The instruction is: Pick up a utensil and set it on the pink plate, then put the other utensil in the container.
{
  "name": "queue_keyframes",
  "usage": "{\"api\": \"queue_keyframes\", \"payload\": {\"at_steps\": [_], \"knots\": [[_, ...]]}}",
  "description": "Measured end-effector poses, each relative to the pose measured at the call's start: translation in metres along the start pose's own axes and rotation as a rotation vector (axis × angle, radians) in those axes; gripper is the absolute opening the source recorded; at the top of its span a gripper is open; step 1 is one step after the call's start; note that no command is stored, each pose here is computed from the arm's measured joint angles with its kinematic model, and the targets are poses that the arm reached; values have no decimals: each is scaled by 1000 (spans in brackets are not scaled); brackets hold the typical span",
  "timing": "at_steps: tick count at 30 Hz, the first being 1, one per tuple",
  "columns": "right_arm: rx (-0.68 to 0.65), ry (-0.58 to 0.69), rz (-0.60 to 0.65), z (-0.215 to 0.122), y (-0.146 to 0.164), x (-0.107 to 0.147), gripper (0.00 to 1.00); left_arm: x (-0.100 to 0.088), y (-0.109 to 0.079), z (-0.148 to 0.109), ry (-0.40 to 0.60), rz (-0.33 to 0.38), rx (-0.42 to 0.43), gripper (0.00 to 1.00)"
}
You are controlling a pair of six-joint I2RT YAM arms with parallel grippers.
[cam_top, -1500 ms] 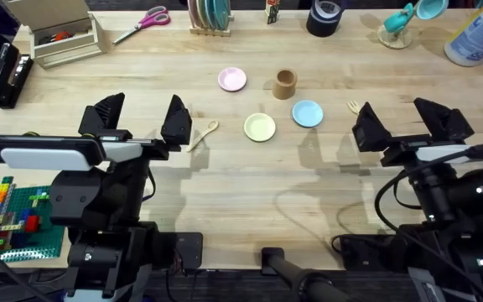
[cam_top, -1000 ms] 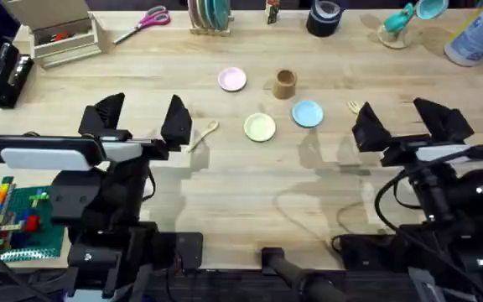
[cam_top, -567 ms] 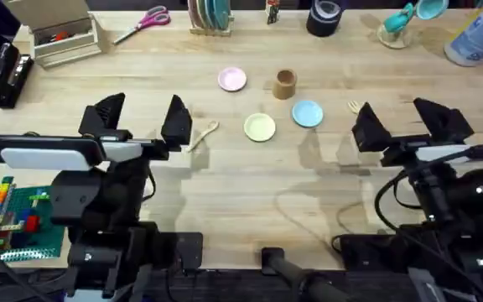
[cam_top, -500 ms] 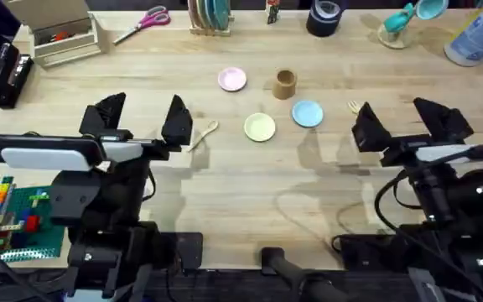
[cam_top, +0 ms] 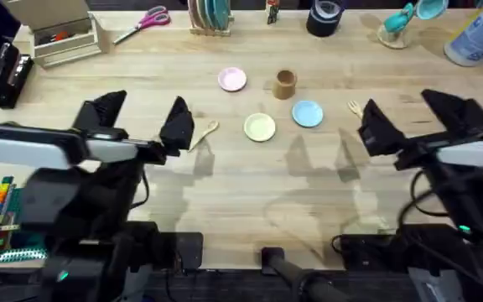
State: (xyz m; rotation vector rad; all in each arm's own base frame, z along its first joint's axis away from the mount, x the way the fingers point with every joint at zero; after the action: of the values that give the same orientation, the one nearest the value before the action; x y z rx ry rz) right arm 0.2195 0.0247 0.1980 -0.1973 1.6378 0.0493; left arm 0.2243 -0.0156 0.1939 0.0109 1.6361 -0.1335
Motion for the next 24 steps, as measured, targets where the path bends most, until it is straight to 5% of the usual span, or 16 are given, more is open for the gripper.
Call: {"api": "queue_keyframes", "payload": {"at_steps": [11, 24], "knots": [[-9, 37, 10, -49, 1, -73, 996, -81, -11, -55, 8, 5, 3, 994], [-39, 327, 65, -71, 0, -121, 996, -136, -21, -84, 248, 48, 13, 994]]}}
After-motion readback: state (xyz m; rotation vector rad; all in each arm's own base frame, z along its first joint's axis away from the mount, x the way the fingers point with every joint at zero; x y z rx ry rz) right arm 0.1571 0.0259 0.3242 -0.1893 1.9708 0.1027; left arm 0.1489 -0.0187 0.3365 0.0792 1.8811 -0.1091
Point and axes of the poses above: each hand's point on the last joint's axis, 136 mm out from that joint toward the fingers, its own z axis out along the fingers, its own y axis along the line the jaws close on, x = y × z, the point moved 1 cm from there along -z, back along the fingers, and after that the axes turned 5 degrees about -z, right-handed, at the moved point
